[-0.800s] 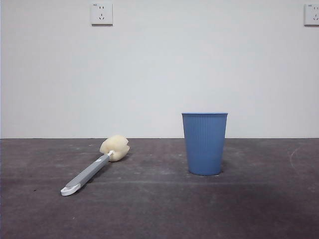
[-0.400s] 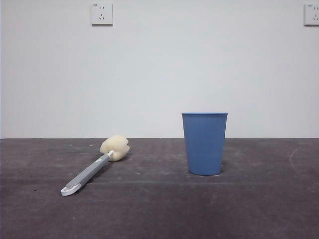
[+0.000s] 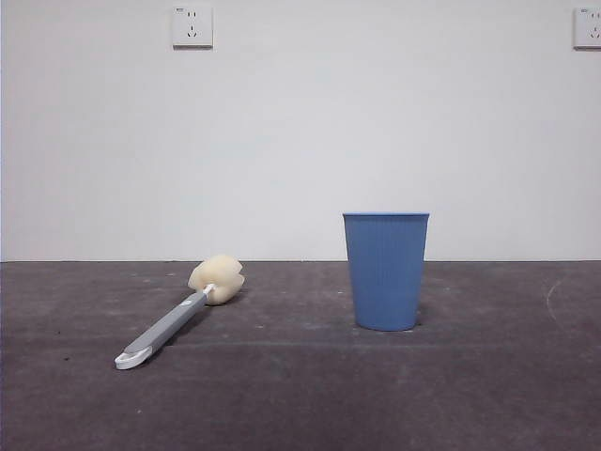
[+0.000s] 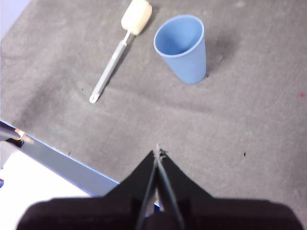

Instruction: Pick up the cup brush,pick up the cup,insert the brush into the cup,clean the cup,put the cup brush back,put the cup back to the fixed position on the table

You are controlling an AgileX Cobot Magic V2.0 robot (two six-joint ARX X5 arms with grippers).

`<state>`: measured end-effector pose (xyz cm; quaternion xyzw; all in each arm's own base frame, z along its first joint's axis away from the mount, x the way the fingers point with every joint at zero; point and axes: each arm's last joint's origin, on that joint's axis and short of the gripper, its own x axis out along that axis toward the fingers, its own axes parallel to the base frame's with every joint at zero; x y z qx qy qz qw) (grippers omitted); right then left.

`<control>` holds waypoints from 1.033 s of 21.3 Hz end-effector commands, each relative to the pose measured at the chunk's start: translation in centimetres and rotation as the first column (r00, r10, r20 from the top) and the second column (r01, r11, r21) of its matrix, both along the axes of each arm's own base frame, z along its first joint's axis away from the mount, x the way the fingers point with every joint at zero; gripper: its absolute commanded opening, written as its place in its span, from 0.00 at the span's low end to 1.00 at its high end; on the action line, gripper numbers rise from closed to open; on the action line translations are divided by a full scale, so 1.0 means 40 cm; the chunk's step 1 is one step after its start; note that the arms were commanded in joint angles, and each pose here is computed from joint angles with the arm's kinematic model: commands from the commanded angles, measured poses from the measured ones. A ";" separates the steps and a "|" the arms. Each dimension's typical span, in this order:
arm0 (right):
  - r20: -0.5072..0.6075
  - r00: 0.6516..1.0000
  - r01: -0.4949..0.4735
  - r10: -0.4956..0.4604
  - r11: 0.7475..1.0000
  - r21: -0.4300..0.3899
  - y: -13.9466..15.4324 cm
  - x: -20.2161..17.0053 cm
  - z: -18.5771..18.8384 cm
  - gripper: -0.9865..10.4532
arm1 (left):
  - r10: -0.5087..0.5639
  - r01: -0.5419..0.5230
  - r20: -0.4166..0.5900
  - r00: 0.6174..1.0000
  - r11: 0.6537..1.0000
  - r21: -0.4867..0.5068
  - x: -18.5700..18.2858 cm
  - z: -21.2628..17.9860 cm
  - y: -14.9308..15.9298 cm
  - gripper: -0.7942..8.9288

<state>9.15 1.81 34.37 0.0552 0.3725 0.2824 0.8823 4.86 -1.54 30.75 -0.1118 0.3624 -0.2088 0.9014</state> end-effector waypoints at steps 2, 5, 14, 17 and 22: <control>0.014 1.000 -0.021 0.021 1.000 -0.010 0.002 -0.001 0.002 0.08 | -0.019 0.019 0.013 1.000 1.000 0.025 -0.002 0.000 0.001 0.07; 0.013 1.000 -0.022 0.022 1.000 -0.008 0.002 -0.001 0.002 0.09 | -0.020 0.020 0.009 1.000 1.000 0.024 -0.001 0.000 0.000 0.08; 0.004 1.000 -0.009 0.009 1.000 0.006 0.002 0.000 0.003 0.56 | -0.054 0.054 0.023 0.998 0.998 -0.009 0.007 0.005 -0.003 0.79; 0.001 1.000 -0.004 0.004 1.000 0.010 0.002 0.000 0.003 0.56 | -0.060 0.060 -0.007 0.998 0.998 -0.014 0.029 0.003 -0.005 0.79; 0.012 1.000 -0.004 0.004 1.000 0.010 0.002 0.002 0.005 0.56 | -0.133 0.132 -0.032 0.991 0.990 -0.054 0.102 0.004 -0.022 0.79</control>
